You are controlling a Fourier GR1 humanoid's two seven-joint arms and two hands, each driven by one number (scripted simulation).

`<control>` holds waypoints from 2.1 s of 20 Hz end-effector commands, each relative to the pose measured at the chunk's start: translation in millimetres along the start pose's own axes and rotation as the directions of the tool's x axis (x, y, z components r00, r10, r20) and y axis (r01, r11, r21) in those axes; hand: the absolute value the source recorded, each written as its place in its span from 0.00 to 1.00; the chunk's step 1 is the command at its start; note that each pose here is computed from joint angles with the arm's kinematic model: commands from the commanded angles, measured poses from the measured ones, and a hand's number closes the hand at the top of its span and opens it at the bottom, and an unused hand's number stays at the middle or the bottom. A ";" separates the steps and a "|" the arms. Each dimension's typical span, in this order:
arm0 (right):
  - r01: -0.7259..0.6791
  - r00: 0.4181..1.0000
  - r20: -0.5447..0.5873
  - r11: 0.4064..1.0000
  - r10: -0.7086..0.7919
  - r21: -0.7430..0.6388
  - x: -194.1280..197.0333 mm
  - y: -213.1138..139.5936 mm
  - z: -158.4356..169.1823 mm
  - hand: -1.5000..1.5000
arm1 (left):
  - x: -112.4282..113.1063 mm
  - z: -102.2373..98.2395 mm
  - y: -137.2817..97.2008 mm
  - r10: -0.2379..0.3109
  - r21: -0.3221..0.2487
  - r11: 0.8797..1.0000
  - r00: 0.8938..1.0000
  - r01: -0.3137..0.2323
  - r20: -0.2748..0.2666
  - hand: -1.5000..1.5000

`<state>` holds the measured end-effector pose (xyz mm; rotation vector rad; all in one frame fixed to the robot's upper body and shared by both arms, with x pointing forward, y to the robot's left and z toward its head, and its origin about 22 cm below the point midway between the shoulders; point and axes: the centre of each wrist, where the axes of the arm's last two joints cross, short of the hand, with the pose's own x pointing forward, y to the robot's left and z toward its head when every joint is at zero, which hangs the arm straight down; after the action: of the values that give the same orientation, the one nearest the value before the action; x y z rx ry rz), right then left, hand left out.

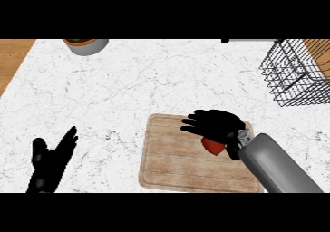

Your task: Pick the bell pepper from the cutting board and place it in the basket

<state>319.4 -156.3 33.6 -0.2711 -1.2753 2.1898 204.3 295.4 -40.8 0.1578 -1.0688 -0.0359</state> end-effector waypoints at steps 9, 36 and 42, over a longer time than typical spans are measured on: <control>-0.150 0.986 0.068 0.987 0.153 -0.050 -10.1 11.6 -0.4 1.00 | -14.6 1.0 -1.3 0.001 -0.004 1.000 0.999 -0.001 -0.048 0.50; 0.303 0.658 -0.006 0.272 -0.753 -0.913 0.7 -11.1 99.9 1.00 | -27.5 19.2 13.4 0.024 0.057 0.998 0.996 -0.019 -0.090 0.50; 0.198 0.594 0.001 0.145 -0.805 -0.969 12.7 -72.8 178.3 1.00 | -23.9 16.3 2.1 0.011 0.019 1.000 0.997 -0.010 -0.070 0.50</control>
<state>275.4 -236.8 138.8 -0.6306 -1.7253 0.5472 185.7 306.3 -42.7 0.1866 -1.0568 0.0026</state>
